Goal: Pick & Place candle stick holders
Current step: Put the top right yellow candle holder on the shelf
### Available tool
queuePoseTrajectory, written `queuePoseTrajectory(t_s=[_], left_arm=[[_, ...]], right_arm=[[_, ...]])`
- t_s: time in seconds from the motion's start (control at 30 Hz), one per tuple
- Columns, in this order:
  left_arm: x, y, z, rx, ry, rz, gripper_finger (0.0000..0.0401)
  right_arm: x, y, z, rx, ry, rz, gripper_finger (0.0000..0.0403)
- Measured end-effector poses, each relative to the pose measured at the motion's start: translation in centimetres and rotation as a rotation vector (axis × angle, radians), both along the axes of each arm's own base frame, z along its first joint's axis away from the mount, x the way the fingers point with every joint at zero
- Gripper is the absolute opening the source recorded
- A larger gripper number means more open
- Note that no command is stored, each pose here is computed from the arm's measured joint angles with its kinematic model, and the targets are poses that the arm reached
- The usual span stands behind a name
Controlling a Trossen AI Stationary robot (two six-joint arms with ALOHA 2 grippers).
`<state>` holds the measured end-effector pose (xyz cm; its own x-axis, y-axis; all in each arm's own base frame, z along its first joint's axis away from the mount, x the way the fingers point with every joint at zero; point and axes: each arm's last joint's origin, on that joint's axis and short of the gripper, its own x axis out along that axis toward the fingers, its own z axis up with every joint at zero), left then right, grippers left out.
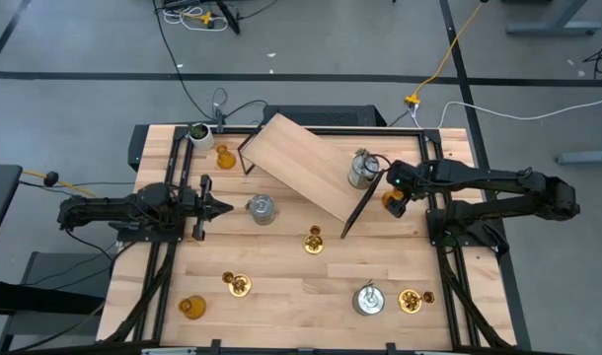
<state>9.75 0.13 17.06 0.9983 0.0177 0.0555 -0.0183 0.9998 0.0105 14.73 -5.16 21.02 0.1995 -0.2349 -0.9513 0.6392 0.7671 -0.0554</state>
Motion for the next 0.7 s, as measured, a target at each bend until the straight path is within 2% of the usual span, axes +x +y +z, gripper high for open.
queuePoseTrajectory(t_s=[0.2, 0.4, 0.7], left_arm=[[0.0, 0.0, 0.0, 0.000, 0.000, 0.000, 0.0012], [0.0, 0.0, 0.0, 0.000, 0.000, 0.000, 0.0012], [0.0, 0.0, 0.0, 0.000, 0.000, 0.000, 0.0012]], right_arm=[[0.2, -0.2, 0.0, -0.044, -0.020, -0.012, 0.0398], [-0.1, 0.0, -1.1, -0.015, -0.004, -0.018, 0.0398], [-0.1, 0.0, -1.1, -0.016, -0.007, -0.024, 0.0398]])
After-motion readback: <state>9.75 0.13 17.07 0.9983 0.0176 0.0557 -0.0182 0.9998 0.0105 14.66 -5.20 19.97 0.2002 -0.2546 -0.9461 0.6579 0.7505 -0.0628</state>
